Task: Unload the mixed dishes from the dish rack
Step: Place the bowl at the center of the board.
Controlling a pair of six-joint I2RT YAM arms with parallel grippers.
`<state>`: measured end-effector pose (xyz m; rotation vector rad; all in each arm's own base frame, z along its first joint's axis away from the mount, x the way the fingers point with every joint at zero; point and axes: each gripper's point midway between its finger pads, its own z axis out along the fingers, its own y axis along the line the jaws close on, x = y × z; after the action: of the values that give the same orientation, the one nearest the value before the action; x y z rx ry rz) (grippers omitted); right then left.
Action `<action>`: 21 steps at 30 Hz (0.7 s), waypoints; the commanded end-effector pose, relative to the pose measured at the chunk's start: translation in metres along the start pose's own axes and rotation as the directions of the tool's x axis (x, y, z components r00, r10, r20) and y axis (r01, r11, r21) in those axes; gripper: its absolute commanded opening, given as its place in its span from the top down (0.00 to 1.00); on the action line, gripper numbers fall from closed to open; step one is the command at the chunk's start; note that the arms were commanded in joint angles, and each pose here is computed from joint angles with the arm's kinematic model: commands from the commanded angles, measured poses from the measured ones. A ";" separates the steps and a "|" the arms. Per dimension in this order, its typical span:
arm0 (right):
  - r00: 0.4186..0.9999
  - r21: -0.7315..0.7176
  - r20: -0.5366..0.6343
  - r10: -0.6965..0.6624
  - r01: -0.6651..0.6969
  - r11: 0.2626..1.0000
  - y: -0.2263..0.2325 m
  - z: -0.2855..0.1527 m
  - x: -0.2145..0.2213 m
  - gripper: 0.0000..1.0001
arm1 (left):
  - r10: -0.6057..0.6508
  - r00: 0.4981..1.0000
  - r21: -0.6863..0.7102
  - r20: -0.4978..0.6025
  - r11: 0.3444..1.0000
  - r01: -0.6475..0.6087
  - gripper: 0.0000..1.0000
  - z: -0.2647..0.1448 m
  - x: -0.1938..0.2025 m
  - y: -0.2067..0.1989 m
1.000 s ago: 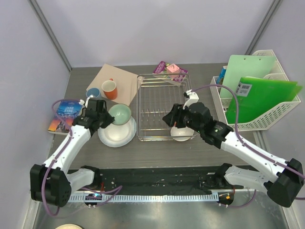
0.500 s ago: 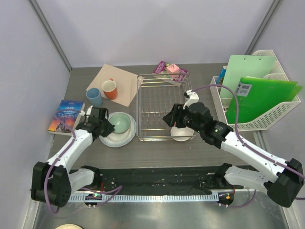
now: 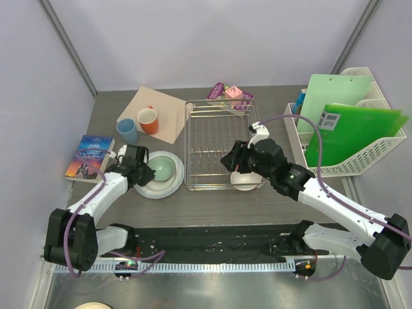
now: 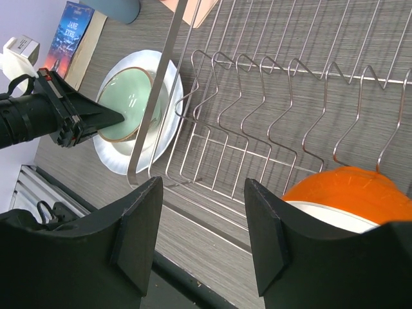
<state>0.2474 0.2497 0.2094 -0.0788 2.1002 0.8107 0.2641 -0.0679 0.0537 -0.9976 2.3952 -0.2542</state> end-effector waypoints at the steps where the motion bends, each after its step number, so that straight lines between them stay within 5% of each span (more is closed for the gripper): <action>1: 0.999 0.011 0.039 0.010 -0.010 1.000 -0.002 -0.001 -0.007 0.41 | -0.022 0.997 0.036 0.069 0.999 0.020 1.00 0.001 -0.018 -0.012; 4: 0.999 0.017 0.033 0.009 -0.010 1.000 -0.005 0.000 -0.004 0.41 | -0.023 0.997 0.018 0.079 1.000 0.022 0.97 -0.002 -0.021 -0.009; 7: 1.000 0.022 0.030 0.005 -0.006 1.000 -0.006 0.000 -0.003 0.41 | -0.019 0.996 0.007 0.084 1.000 0.019 0.77 -0.005 -0.022 -0.007; 21: 0.999 0.040 0.031 -0.011 0.010 0.999 -0.010 -0.003 -0.002 0.41 | 0.044 0.984 0.011 0.174 0.999 -0.047 0.14 -0.052 -0.047 -0.008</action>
<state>0.2469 0.2434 0.1950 -0.0662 2.1281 0.7683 0.2579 -0.0534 0.0744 -0.9727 2.3560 -0.1879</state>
